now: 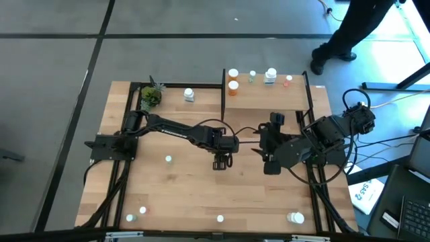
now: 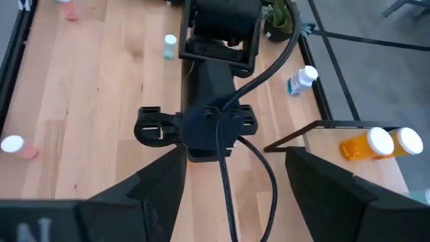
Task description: Pick and place medicine bottles onto shelf by color
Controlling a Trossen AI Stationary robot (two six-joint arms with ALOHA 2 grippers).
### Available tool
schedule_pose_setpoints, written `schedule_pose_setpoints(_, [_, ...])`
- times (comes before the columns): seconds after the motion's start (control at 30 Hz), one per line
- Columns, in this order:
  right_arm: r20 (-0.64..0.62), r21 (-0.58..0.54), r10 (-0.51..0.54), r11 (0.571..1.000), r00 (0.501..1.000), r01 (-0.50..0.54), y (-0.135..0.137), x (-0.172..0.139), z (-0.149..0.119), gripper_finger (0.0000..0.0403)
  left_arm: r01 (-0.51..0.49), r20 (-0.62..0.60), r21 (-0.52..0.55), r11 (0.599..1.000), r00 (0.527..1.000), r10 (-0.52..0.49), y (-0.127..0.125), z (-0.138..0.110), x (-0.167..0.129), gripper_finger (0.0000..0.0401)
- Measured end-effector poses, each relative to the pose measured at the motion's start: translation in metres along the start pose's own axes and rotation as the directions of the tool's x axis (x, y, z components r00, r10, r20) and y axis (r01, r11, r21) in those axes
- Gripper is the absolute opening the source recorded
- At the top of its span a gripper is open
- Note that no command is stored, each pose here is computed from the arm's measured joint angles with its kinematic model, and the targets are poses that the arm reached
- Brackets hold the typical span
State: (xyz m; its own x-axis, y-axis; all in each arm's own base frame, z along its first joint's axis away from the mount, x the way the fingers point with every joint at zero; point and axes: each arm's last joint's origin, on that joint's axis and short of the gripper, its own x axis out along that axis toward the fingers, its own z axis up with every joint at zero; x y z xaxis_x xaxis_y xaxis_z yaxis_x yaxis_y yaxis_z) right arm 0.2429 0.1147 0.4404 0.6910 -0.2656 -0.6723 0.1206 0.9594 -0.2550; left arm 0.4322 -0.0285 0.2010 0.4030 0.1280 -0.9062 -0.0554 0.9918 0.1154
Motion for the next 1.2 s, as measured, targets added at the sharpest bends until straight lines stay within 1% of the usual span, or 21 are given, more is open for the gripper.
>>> schedule_pose_setpoints(0.63, [0.002, -0.011, 0.002, 1.000, 1.000, -0.002, 0.0001, 0.0000, 0.0003, 0.0255, -0.006, 0.001, -0.002, 1.000, 1.000, 0.006, 0.0002, 0.0001, -0.0002, 0.0197])
schedule_pose_setpoints(0.8, [0.002, -0.010, 0.003, 1.000, 1.000, -0.003, 0.0002, 0.0000, 0.0003, 0.0255, -0.006, 0.001, -0.023, 1.000, 1.000, 0.006, 0.0002, 0.0001, -0.0002, 0.0197])
schedule_pose_setpoints(1.2, [0.002, -0.009, 0.003, 1.000, 1.000, -0.003, 0.0003, 0.0001, 0.0003, 0.0255, -0.007, 0.001, -0.029, 1.000, 1.000, 0.007, 0.0005, 0.0001, -0.0001, 0.0197])
